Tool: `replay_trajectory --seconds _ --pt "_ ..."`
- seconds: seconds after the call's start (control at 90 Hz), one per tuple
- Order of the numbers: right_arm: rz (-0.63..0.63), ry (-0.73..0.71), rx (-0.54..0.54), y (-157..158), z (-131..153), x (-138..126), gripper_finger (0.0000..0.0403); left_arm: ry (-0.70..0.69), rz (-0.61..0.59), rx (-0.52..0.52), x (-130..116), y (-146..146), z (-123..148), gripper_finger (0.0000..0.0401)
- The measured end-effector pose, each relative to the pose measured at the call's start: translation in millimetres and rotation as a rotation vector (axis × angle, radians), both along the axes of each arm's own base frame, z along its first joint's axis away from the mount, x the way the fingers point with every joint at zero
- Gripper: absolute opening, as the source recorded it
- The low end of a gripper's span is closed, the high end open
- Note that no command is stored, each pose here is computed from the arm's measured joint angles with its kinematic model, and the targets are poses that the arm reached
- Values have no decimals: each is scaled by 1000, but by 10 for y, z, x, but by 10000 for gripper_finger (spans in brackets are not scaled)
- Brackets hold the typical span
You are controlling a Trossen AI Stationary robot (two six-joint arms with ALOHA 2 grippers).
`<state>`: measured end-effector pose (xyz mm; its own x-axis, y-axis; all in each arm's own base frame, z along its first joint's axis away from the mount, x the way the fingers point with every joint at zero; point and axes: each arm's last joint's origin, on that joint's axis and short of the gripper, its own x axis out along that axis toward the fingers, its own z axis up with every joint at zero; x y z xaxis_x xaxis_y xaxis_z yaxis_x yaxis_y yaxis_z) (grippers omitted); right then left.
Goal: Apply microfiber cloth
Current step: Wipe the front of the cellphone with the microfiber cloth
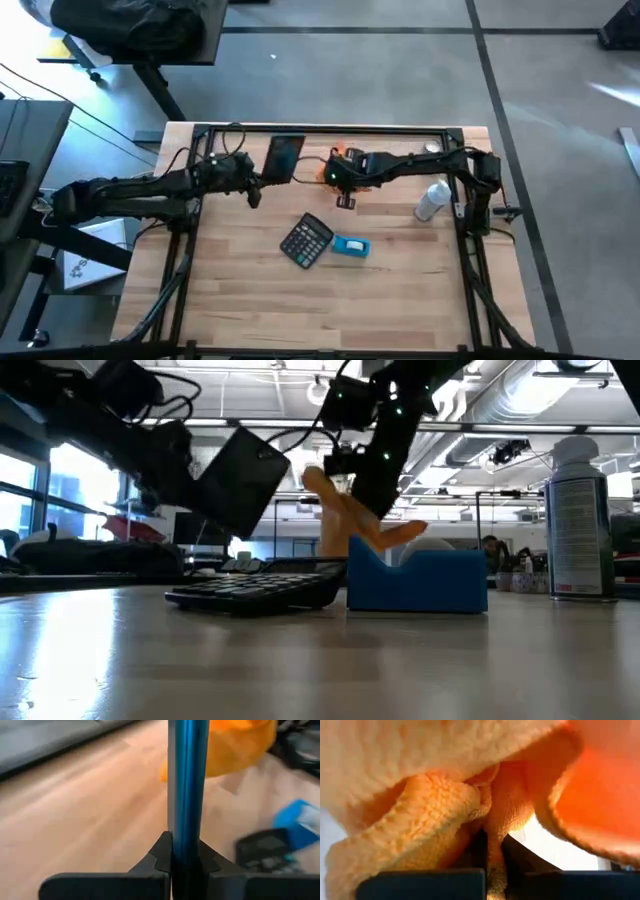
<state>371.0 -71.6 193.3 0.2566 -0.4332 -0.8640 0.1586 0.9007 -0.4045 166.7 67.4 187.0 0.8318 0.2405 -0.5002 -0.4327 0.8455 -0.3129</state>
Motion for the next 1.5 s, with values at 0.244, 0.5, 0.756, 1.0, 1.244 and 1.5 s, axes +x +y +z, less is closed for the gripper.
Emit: replay_trajectory --seconds 0.244,0.5,0.756,1.0,1.244,1.5 --pt "-17 54 -151 111 -29 -28 0 69 -81 -167 -19 -6 -117 5" --pt "-53 -152 -91 47 26 117 2 308 -107 -342 -161 -139 -45 5" --pt "-91 -300 -55 20 82 210 88 540 -168 -446 -287 -358 -52 5" --pt "-125 -327 -20 35 69 221 211 666 -184 -550 -492 -522 -34 5" --pt "-110 -280 -53 62 -94 273 269 725 -170 -625 -658 -571 -11 5" --pt "-4 -392 69 159 -272 481 270 729 -168 -671 -650 -584 -14 6"
